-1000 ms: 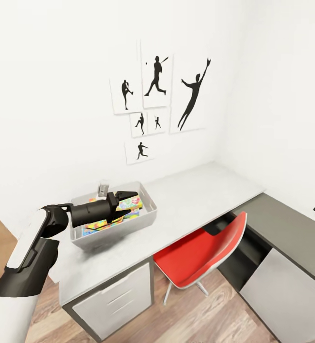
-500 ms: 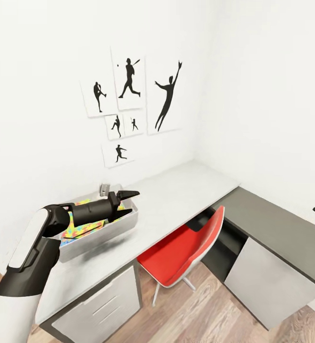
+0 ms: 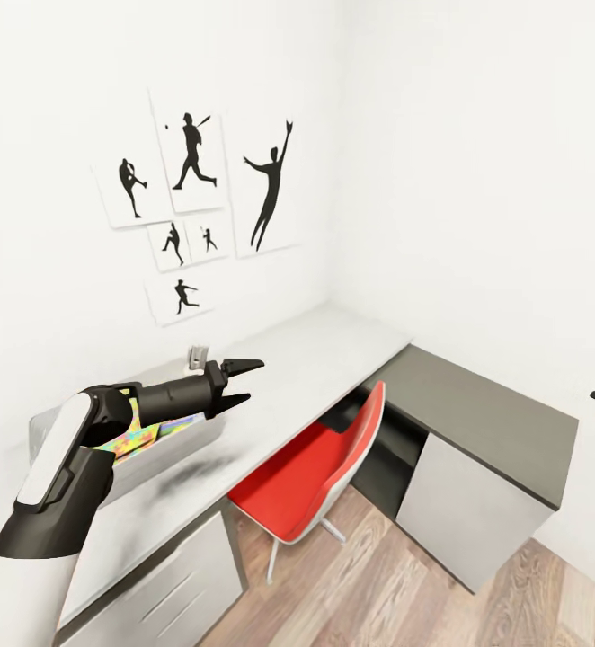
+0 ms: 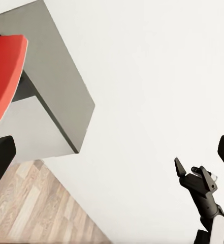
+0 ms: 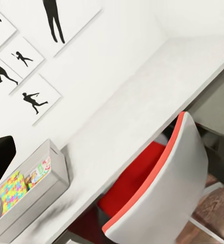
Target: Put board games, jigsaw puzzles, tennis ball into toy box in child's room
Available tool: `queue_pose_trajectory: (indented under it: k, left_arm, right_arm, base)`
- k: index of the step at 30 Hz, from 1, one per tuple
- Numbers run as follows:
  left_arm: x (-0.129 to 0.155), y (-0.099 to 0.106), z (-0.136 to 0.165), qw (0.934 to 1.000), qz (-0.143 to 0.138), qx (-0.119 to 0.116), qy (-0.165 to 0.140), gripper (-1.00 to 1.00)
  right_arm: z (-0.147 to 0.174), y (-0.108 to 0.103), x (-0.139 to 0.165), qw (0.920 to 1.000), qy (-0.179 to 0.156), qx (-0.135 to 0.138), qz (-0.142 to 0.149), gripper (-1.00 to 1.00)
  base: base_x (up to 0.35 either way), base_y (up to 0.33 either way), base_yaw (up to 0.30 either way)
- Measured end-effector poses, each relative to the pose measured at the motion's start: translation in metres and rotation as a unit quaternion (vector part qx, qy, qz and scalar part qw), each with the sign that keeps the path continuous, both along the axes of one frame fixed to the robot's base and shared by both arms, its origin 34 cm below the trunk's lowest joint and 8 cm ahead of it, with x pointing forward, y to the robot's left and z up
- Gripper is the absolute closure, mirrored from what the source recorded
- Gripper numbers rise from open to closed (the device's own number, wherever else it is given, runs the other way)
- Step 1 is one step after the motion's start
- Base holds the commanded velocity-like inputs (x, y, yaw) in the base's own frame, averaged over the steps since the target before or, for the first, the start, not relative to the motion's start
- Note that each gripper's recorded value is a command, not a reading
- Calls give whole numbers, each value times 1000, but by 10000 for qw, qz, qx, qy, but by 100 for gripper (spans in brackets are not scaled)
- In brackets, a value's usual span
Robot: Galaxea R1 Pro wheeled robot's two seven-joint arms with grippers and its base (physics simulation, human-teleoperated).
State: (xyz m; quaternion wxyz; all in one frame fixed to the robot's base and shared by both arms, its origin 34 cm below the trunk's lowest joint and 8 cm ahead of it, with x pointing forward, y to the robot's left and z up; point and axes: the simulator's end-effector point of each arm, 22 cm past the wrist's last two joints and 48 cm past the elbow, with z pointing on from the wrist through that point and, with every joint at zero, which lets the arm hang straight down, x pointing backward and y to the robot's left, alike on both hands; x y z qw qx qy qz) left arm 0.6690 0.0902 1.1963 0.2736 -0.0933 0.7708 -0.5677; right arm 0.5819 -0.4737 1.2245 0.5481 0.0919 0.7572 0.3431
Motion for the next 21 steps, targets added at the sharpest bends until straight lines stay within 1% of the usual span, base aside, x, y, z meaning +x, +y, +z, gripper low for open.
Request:
queue_pose_trajectory:
  k: [12,15,21]
  left_arm:
    - [-1,0,4,10000,-1,0,-36,-100]
    - [-2,0,5,10000,-2,-1,-45,-100]
    - [-2,0,7,10000,-2,0,-64,-100]
  right_arm:
    - [2,1,-1,10000,-20,-4,14,-100]
    - [1,4,0,10000,6,-9,47,-100]
    - [-10,14,4,9998,169,-65,128,-100]
  base:
    - [0,0,-272]
    - [0,0,-273]
    - [0,0,-273]
